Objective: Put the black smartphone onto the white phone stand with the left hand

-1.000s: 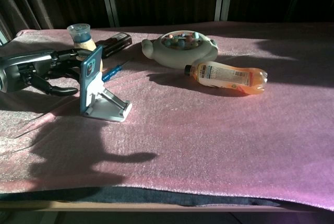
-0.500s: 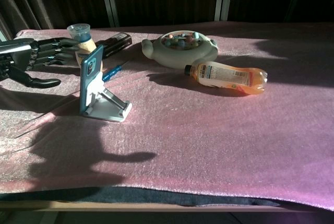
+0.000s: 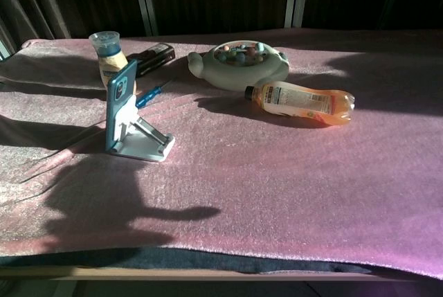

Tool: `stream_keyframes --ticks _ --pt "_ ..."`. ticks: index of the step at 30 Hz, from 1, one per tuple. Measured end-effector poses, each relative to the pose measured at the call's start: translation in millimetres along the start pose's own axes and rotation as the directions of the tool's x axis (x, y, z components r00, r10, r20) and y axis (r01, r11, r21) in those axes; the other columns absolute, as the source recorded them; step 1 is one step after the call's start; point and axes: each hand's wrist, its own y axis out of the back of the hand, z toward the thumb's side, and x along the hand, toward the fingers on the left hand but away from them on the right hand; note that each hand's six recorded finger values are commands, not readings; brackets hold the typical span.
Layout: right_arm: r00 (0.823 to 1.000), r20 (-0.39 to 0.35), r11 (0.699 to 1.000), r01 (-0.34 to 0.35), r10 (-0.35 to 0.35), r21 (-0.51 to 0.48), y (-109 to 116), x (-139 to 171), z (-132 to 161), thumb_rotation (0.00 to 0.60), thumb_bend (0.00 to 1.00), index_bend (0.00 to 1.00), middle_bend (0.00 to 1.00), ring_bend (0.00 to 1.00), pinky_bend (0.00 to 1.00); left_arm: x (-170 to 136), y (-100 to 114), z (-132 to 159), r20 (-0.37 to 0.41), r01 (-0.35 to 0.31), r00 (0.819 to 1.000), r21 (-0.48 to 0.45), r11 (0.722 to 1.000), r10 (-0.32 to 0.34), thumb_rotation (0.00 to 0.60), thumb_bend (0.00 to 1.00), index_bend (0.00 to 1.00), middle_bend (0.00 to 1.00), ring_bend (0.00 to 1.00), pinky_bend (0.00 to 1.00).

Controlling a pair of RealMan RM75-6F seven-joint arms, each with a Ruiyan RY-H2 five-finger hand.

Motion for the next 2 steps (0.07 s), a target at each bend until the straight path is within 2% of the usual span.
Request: stream_keyframes --ticks 2 --pt "1.000 0.001 1.000 0.004 -0.004 -0.006 1.1 1.1 -0.9 0.600 0.24 0.00 0.00 0.00 0.00 -16.0 6.8 -4.2 -0.048 -0.061 0.997 0.019 0.998 0.062 0.600 0.30 0.00 0.00 0.00 0.00"
